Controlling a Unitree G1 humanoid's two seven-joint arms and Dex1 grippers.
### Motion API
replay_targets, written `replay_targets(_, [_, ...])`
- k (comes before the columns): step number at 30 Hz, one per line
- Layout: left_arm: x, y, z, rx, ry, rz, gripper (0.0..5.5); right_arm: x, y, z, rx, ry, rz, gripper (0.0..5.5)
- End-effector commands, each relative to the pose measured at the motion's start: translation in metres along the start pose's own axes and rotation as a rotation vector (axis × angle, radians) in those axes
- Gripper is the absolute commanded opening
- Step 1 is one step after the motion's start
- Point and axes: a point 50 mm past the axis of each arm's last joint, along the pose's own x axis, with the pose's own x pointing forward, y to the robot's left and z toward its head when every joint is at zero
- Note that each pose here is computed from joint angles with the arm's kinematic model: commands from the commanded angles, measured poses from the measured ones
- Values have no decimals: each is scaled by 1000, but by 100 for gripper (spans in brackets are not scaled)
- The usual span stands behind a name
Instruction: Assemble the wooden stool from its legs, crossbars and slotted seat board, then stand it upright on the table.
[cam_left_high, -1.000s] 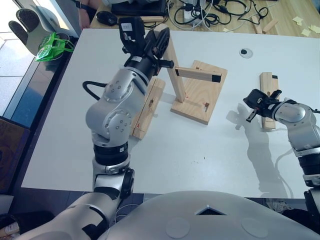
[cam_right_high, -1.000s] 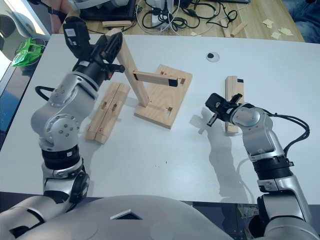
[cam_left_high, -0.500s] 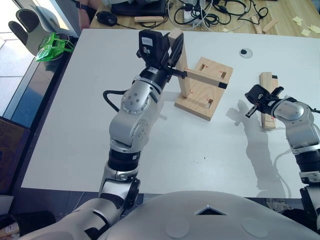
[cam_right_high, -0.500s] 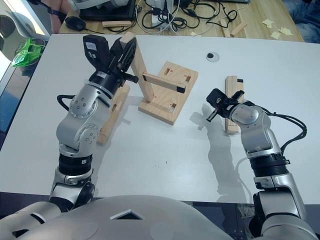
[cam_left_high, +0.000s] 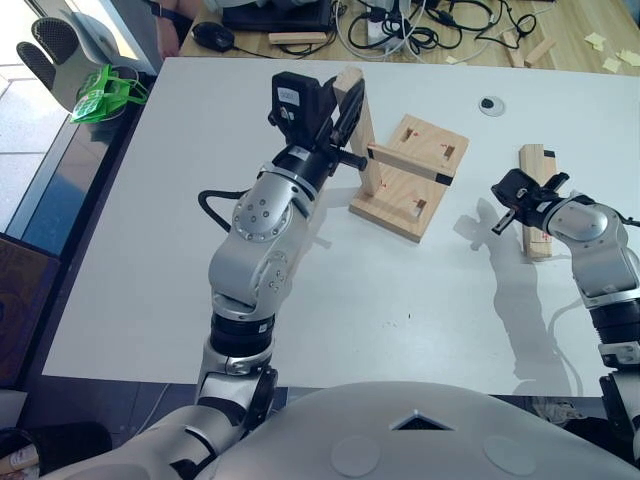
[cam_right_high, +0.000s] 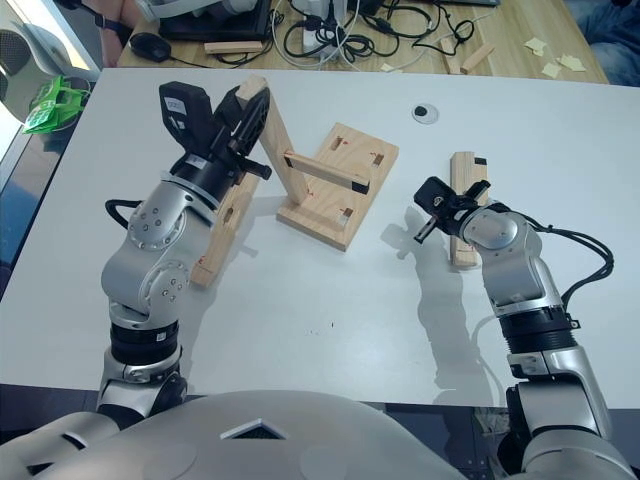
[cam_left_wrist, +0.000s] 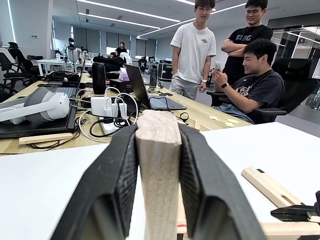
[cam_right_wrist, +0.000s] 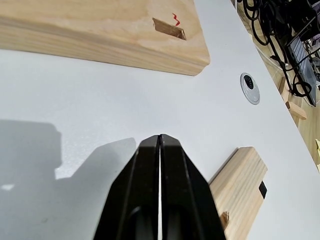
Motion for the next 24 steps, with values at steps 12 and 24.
replay_targets(12, [-6,2,13,96,-123,-8,274,2,-3,4,4,-23,-18,0])
replay_targets(24, [-36,147,15,270,453,388,336,-3,2,-3,41,-14,-67,0])
